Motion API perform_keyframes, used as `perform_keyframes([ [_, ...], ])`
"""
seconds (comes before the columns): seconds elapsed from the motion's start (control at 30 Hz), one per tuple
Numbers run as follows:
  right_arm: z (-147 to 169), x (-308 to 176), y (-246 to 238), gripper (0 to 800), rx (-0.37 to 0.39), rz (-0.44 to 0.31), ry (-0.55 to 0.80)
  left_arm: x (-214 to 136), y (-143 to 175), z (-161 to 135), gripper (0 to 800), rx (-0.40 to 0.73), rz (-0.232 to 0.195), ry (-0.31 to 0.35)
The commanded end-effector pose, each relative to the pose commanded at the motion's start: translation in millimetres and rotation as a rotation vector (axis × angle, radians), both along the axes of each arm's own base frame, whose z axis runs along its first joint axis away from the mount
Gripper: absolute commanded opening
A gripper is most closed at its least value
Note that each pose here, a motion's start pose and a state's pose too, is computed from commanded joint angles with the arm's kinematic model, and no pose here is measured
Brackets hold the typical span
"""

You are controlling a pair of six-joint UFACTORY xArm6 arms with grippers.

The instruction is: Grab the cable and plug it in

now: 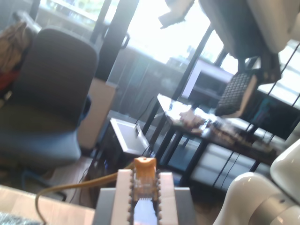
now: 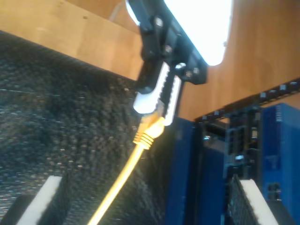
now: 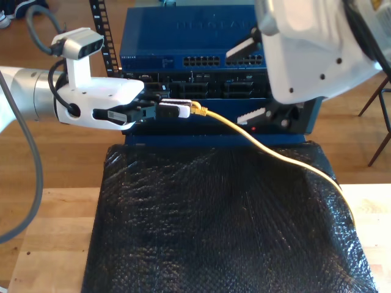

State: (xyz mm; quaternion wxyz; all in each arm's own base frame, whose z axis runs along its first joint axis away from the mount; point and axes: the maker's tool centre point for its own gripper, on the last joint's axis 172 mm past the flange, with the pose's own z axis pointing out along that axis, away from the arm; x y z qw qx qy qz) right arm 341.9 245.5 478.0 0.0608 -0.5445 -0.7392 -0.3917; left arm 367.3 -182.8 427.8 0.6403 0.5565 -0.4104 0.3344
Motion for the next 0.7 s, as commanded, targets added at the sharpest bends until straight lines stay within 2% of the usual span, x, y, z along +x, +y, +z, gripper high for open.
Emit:
perform_keyframes([
  [0.13, 2, -2, -3, 792, 0.001, 0.003, -0.034, -2, 0, 4, 2, -0.034, -0.016, 0.018],
  [0.27, 4, -6, -2, 787, 0.006, 0.016, -0.087, -3, 0, 1, 2, -0.043, -0.029, 0.076],
  [0.43, -5, -19, 21, 794, 0.007, 0.08, -0.102, -9, 0, 8, 2, -0.064, -0.067, 0.124],
  [0.7, -5, -19, 47, 772, 0.031, 0.112, -0.182, -26, 0, 18, 2, -0.117, -0.125, 0.137],
])
